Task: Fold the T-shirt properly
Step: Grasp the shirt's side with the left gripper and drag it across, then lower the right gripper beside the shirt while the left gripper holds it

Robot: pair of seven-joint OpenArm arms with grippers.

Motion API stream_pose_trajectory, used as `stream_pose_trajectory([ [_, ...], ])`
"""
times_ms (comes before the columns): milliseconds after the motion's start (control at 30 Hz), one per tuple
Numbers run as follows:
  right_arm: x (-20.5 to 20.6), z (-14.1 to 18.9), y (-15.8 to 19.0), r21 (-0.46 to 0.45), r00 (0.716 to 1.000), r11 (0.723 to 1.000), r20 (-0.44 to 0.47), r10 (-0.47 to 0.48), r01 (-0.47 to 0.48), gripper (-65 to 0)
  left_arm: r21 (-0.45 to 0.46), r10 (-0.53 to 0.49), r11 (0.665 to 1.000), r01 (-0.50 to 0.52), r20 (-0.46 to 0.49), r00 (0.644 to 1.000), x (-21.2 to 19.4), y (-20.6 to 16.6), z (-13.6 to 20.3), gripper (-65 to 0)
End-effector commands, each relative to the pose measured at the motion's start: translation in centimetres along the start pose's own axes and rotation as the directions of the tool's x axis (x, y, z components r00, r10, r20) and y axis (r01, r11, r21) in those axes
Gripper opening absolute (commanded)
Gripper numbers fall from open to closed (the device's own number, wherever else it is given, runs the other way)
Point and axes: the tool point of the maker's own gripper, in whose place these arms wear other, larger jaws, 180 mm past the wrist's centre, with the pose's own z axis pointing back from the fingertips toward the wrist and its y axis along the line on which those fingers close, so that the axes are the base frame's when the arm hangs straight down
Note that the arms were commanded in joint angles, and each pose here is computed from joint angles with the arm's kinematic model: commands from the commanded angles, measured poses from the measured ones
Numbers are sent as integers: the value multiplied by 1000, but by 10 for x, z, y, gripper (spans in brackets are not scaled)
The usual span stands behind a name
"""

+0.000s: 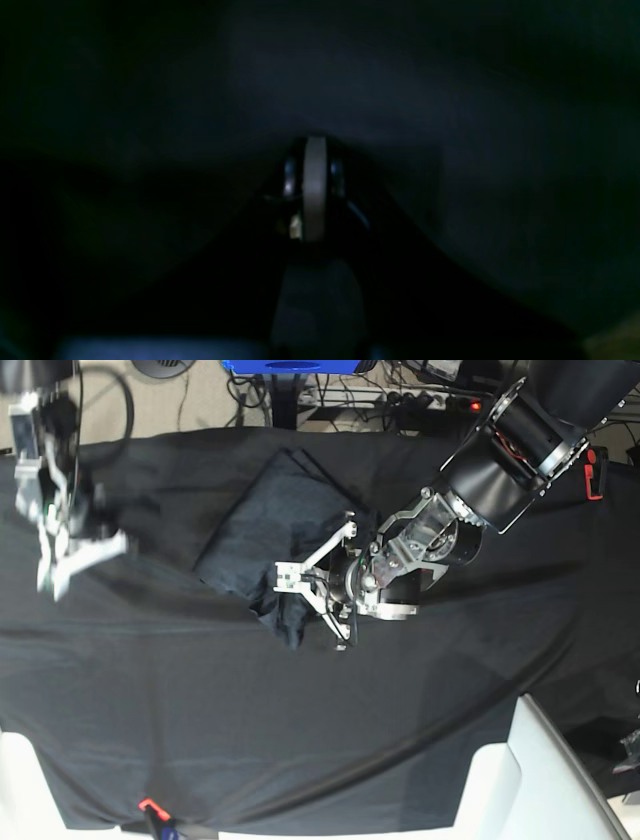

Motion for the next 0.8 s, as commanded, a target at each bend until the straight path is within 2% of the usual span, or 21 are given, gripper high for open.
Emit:
stream_pose_trajectory([
  [0, 29, 3, 5, 13, 998, 1000, 70, 3, -4, -650, -78, -28, 997, 20, -104, 994, -23, -40, -11, -650],
  [133, 60, 3, 24, 66, 992, 998, 122, 17, -25, -650, -100, -24, 995, 14, -103, 994, -26, -57, -12, -650],
  [267, 62, -11, 32, 88, 995, 995, 93, 40, -48, -650, -99, -28, 995, 19, -88, 996, -21, -61, -11, -650],
  [467, 16, -31, 74, 141, 984, 974, -19, 179, -175, -650, -56, 39, 997, -44, -83, 996, -25, -44, -7, -650],
  [633, -25, -28, 99, 196, 971, 959, -78, 225, -206, -650, -37, 48, 998, -51, -82, 995, -26, -34, -5, -650],
  [767, -54, -11, 116, 249, 960, 939, -87, 268, -239, -650, -36, 49, 998, -52, -75, 996, -23, -33, -5, -650],
])
